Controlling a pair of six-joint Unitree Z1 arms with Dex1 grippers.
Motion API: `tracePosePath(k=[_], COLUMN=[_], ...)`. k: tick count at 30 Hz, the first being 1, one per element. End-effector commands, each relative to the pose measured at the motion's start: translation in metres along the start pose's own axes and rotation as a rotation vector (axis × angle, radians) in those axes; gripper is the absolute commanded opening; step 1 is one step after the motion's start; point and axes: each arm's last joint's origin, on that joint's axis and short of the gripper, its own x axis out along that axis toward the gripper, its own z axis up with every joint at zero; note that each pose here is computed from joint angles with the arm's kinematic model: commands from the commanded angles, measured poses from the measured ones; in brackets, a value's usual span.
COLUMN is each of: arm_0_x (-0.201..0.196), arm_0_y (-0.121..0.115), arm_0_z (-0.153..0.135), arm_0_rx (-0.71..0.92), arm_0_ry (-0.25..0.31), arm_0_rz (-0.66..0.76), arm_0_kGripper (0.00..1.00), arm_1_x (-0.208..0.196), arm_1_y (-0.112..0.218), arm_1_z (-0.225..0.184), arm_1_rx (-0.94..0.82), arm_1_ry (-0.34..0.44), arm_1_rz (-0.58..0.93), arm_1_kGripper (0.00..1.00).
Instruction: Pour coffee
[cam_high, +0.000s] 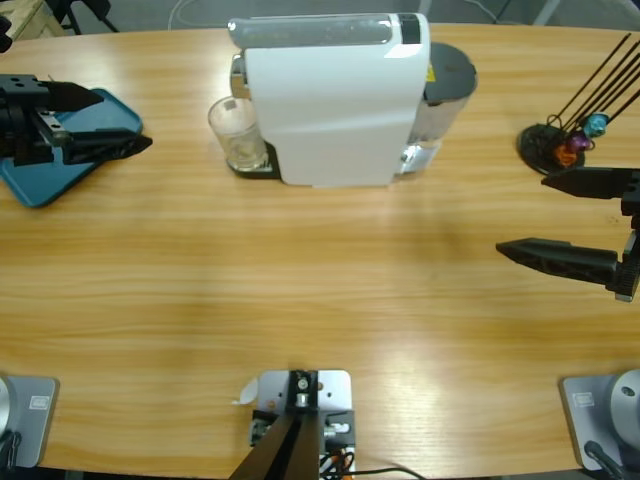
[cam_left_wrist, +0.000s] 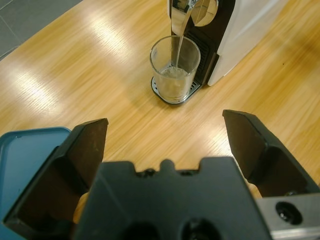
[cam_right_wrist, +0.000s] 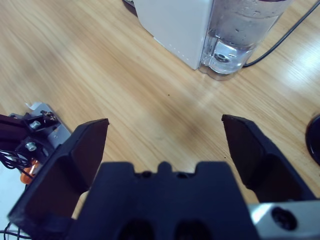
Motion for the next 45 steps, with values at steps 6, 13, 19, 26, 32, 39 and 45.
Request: tracePosePath(k=[6, 13, 19, 26, 32, 39, 45], arm_0_x=[0.0128, 0.0128, 0.0128, 0.0132, 0.0151, 0.0142, 0.0085], arm_0_y=[0.0028, 0.0018, 0.0015, 0.0012, 0.0004, 0.0028, 0.0025], arm_0_z=[-0.0021, -0.0024, -0.0023, -0.0017, -0.0025, -0.0045, -0.0069], arm_0_rx=[0.059, 0.078, 0.085, 0.093, 0.091, 0.112, 0.119], arm_0_ry=[0.04, 0.037, 0.035, 0.031, 0.035, 0.037, 0.024], arm_0_rz=[-0.01, -0.03, -0.037, -0.046, -0.066, -0.059, -0.066], arm_0_kGripper=[1.0, 1.0, 1.0, 1.0, 1.0, 1.0, 1.0], arm_1_x=[0.0103, 0.0101, 0.0102, 0.0107, 0.0108, 0.0119, 0.011], arm_1_y=[-0.003, -0.0029, -0.003, -0.0031, -0.0031, -0.0033, -0.0032], arm_1_z=[-0.0106, -0.0107, -0.011, -0.0109, -0.0108, -0.0107, -0.011], arm_1_rx=[0.023, 0.024, 0.024, 0.026, 0.026, 0.027, 0.026], arm_1_ry=[0.054, 0.052, 0.052, 0.055, 0.054, 0.058, 0.054], arm_1_rz=[-0.014, -0.014, -0.014, -0.015, -0.016, -0.016, -0.017], arm_1_kGripper=[1.0, 1.0, 1.0, 1.0, 1.0, 1.0, 1.0])
